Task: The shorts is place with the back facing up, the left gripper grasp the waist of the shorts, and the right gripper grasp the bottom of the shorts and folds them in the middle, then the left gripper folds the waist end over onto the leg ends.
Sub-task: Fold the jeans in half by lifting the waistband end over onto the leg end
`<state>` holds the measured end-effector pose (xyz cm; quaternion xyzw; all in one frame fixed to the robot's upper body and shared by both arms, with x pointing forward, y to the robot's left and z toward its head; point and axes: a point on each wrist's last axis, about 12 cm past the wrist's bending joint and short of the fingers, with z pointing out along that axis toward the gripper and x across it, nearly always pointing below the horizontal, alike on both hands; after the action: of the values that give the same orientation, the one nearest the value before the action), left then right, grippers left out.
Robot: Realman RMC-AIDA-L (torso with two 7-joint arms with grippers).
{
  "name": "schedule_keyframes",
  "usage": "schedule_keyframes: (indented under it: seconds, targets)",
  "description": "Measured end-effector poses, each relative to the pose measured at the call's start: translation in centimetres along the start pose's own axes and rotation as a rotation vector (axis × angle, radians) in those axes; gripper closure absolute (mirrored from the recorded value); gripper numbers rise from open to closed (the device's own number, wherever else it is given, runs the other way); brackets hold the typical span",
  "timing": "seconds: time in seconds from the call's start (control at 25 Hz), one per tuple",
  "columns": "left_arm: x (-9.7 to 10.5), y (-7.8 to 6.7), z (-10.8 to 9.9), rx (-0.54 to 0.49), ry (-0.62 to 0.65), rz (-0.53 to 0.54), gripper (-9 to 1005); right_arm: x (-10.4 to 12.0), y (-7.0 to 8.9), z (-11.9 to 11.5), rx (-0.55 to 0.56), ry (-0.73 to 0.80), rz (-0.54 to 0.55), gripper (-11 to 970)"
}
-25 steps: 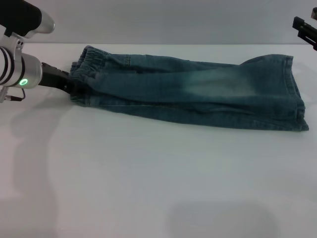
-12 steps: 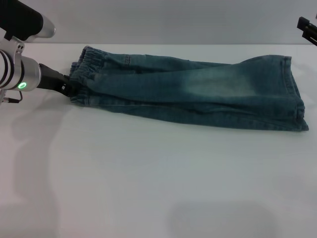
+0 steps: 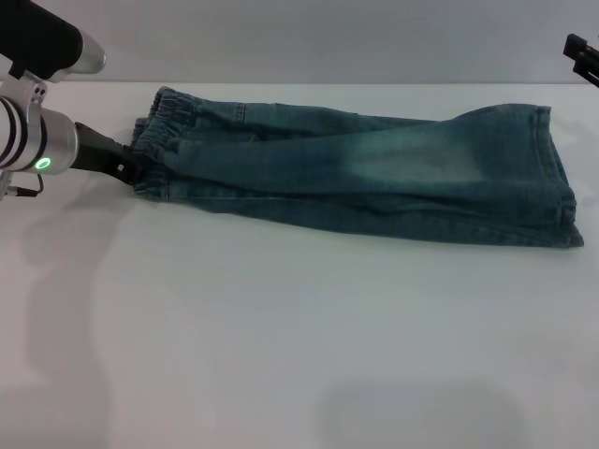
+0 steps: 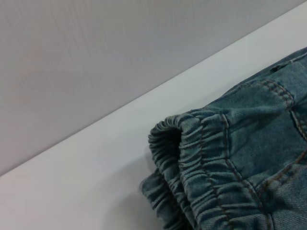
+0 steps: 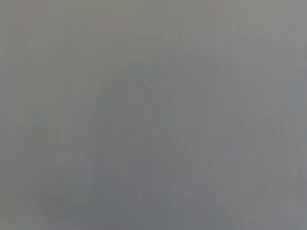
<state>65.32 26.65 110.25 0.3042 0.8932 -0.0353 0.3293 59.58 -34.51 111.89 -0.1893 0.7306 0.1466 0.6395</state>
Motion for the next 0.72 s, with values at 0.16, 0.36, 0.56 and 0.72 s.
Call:
schedule_keyframes:
  seconds: [0.16, 0.36, 0.56, 0.72]
  targets:
    - [-0.02, 0.09, -0.04, -0.006, -0.003, 0.0, 727, 0.01, -0.01, -0.02, 0.001, 0.0, 0.0, 452]
    - [-0.06, 0.16, -0.1, -0.009, -0.006, 0.001, 775, 0.08, 0.02, -0.06, 0.001, 0.001, 0.002, 452]
    - [-0.11, 0.23, -0.12, -0.014, -0.009, 0.001, 812, 0.11, 0.1, -0.02, -0.002, 0.003, 0.001, 453]
    - [-0.17, 0.38, -0.14, -0.029, -0.018, 0.0, 859, 0.1, 0.11, -0.01, -0.002, 0.002, 0.002, 453]
